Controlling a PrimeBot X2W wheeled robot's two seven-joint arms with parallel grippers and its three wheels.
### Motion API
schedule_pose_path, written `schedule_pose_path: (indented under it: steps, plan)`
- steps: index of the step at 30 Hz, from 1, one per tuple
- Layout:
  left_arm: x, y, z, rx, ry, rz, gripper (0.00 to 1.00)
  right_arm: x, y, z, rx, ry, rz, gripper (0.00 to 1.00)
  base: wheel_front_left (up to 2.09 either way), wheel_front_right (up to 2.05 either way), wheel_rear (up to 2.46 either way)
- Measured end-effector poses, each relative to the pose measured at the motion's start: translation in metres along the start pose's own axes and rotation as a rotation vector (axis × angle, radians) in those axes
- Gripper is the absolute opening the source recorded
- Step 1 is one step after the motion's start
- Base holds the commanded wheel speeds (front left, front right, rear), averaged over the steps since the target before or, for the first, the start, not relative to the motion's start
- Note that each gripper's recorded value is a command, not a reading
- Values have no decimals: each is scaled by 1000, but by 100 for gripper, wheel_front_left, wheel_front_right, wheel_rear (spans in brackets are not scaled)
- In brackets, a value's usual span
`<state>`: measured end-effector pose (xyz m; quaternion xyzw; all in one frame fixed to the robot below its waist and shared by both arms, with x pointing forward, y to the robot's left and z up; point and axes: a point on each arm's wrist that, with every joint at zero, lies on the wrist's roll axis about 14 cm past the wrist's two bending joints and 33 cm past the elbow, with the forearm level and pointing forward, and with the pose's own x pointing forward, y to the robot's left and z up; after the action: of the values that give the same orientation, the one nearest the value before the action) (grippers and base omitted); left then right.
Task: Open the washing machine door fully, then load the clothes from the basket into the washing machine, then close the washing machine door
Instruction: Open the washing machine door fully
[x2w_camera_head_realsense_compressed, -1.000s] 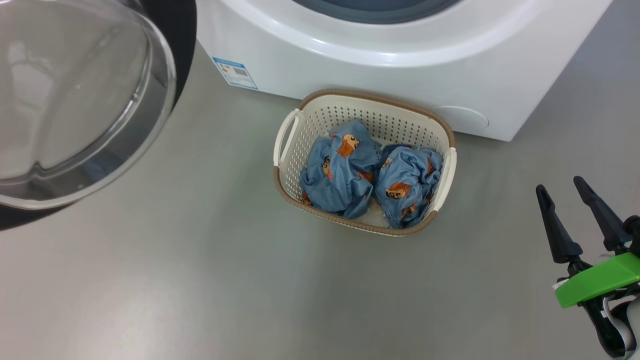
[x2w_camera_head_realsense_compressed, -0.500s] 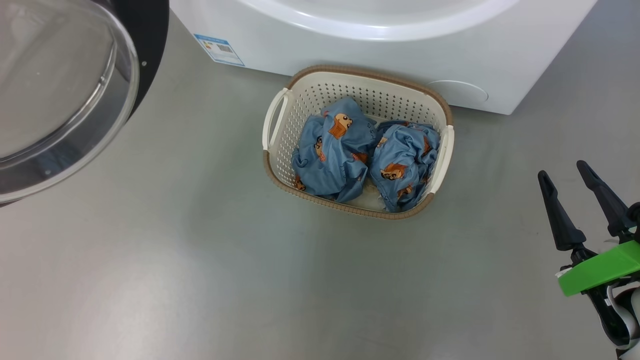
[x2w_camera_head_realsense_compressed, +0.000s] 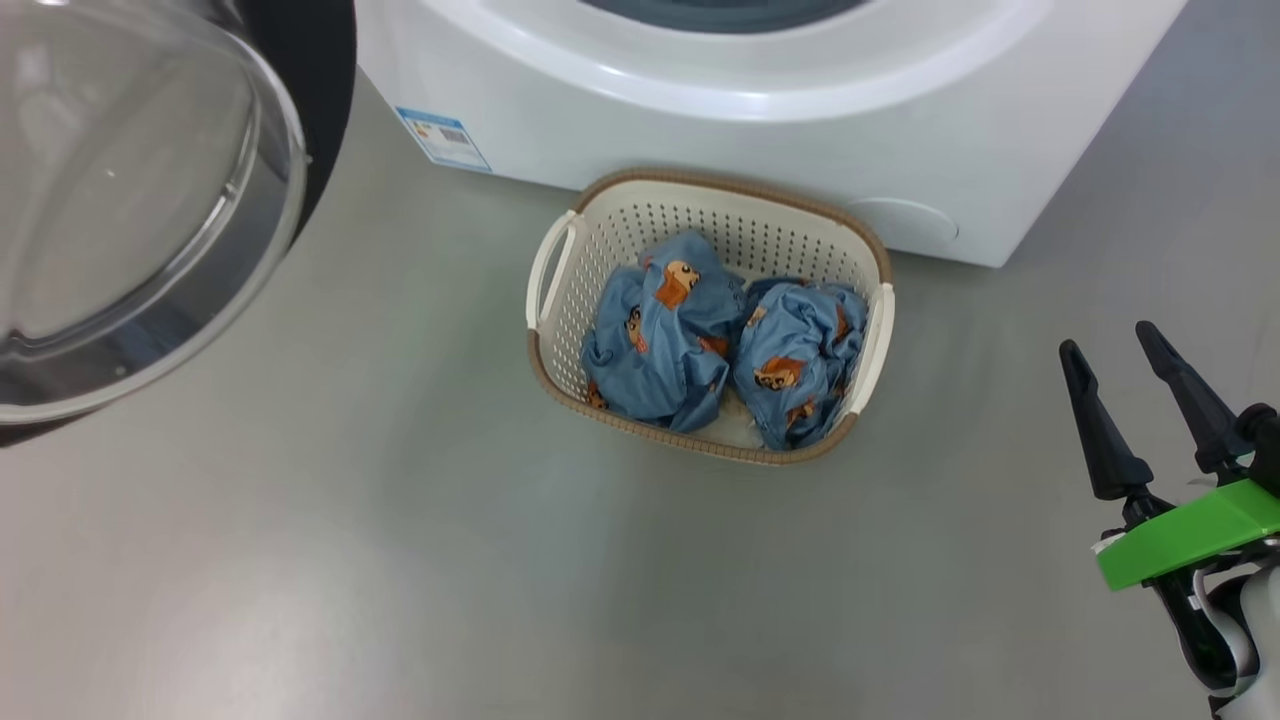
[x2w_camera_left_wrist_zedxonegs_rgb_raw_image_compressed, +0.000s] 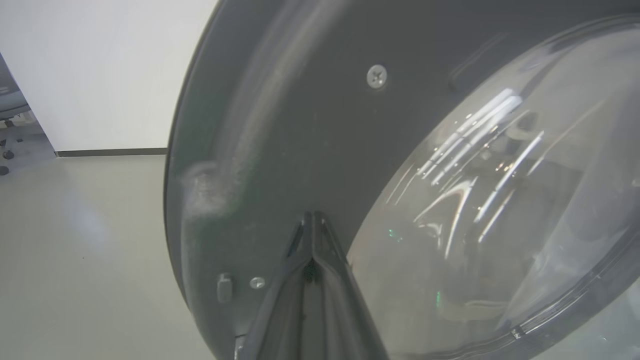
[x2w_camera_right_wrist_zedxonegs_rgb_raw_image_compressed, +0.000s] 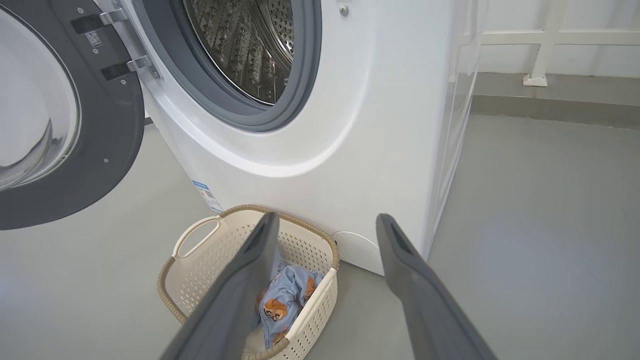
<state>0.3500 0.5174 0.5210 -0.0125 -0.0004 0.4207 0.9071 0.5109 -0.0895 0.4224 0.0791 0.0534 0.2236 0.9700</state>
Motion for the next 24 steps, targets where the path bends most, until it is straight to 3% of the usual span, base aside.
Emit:
schedule_pose_path:
  steps: [19, 21, 24]
  plan:
    - [-83, 1, -37, -88, 35, -75, 0, -29, 19, 34, 1, -59, -13, 100, 0, 0, 0]
    - [-93, -9, -40, -90, 39, -113, 32, -36, 18, 33, 2, -54, -23, 100, 0, 0, 0]
    - [-107, -24, -45, -98, 46, -160, 49, -44, 17, 34, 8, -53, -39, 100, 0, 0, 0]
